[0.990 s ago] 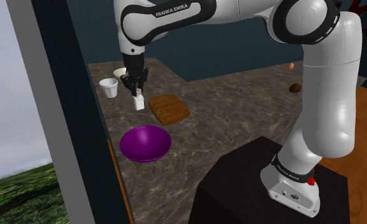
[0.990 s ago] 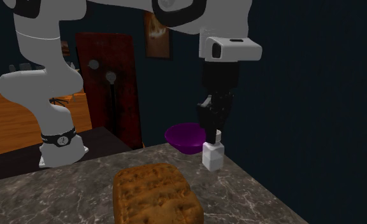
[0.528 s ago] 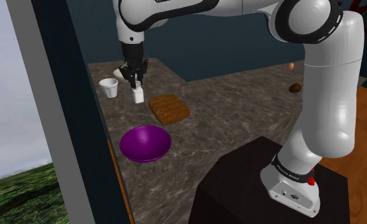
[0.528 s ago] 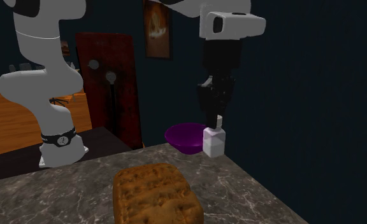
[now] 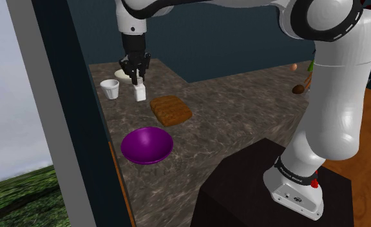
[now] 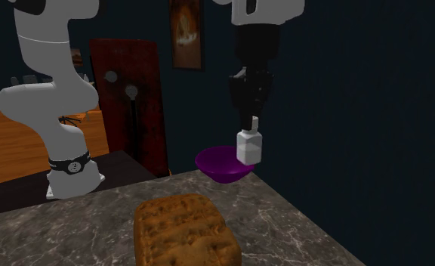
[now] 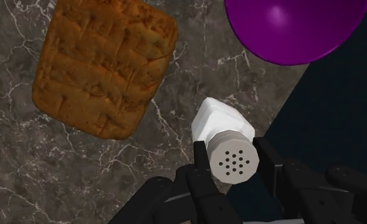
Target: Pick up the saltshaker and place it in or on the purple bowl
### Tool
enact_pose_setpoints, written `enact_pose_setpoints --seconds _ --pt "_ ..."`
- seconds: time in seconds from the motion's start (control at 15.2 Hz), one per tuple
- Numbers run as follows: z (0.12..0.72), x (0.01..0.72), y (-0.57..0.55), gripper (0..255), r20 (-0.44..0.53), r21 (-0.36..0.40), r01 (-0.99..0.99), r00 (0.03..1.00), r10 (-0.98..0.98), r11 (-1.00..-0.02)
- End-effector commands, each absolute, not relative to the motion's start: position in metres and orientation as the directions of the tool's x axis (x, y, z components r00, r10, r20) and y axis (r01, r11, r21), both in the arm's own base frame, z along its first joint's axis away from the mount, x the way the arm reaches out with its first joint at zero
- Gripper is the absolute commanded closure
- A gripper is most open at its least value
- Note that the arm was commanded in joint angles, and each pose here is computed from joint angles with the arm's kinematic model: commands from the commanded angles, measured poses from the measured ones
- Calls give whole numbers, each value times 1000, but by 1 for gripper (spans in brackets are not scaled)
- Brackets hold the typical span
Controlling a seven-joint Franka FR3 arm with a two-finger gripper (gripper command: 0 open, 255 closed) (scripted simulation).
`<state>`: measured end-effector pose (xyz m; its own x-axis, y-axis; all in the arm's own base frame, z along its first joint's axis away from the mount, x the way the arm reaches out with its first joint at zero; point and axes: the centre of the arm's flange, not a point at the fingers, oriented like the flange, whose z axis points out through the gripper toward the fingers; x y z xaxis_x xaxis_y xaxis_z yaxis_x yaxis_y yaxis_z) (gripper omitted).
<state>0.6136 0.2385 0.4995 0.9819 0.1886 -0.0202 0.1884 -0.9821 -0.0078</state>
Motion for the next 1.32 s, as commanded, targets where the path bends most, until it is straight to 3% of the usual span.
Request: enact_pose_setpoints --seconds 0.0,0.79,1.25 --pt "506 593 252 255 -20 -7 188 982 188 -982" --pt "541 460 332 255 -20 -7 188 982 188 -982" --pt "504 460 332 255 -20 -7 188 982 188 -982"
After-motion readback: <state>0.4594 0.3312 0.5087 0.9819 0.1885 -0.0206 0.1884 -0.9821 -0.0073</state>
